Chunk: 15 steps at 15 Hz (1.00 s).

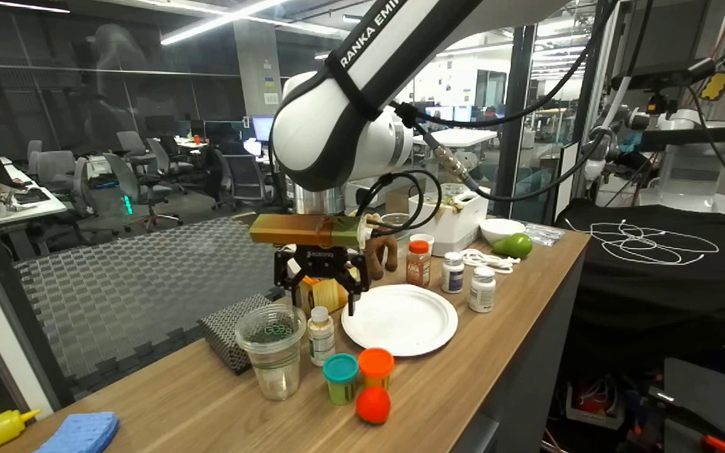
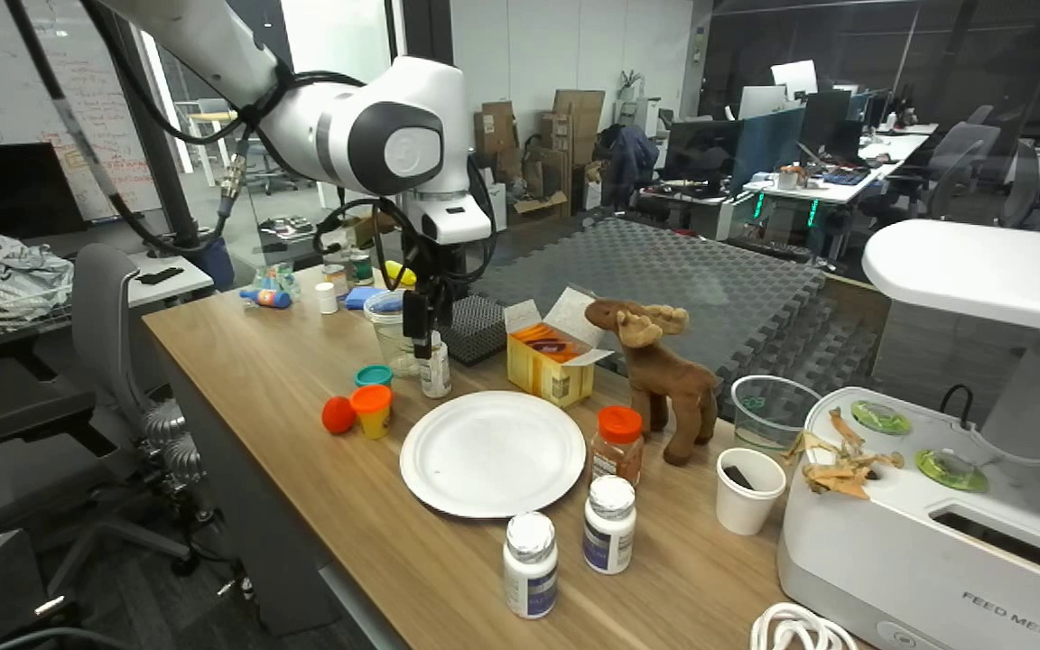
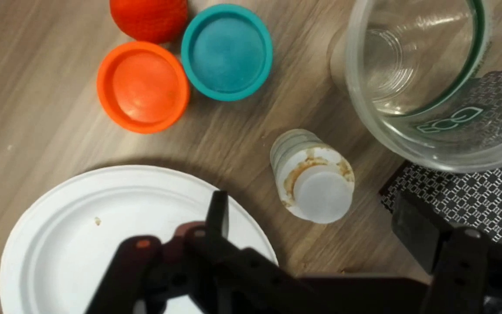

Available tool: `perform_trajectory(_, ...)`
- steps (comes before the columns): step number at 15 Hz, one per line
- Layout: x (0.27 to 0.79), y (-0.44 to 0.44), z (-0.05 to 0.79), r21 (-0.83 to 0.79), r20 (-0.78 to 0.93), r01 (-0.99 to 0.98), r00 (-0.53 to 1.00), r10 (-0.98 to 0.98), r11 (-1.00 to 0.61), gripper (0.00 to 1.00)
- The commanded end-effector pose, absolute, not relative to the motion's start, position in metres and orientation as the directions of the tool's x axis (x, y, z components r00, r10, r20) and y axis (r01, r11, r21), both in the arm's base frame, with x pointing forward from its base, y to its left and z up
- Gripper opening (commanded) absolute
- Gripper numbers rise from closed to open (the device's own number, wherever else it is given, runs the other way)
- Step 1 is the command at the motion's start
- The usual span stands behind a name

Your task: Pile up the plastic cups and put all the containers on the white plate

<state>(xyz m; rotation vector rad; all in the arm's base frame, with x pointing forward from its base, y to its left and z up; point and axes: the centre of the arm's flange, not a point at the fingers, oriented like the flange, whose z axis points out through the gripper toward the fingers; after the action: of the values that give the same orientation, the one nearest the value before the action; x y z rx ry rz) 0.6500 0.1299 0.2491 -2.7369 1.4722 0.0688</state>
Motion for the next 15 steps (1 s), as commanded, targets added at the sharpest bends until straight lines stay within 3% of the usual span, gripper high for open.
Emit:
perform_trajectory(1, 0.667, 0.138, 0.252, -0.020, -0.076, -0.858, 0.513, -0.855, -0.513, 0.71)
perform_trajectory(3, 0.669, 0.139, 0.251, -0.022, -0.083, -0.863, 0.505, -0.859, -0.505, 0.63)
perform_trajectory(9, 0.670, 0.137, 0.256, -0.033, -0.089, -0.872, 0.489, -0.868, -0.488, 0.15)
perform_trajectory(15, 0.664, 0.122, 0.277, -0.056, -0.071, -0.876, 0.481, -0.874, -0.478, 0.15)
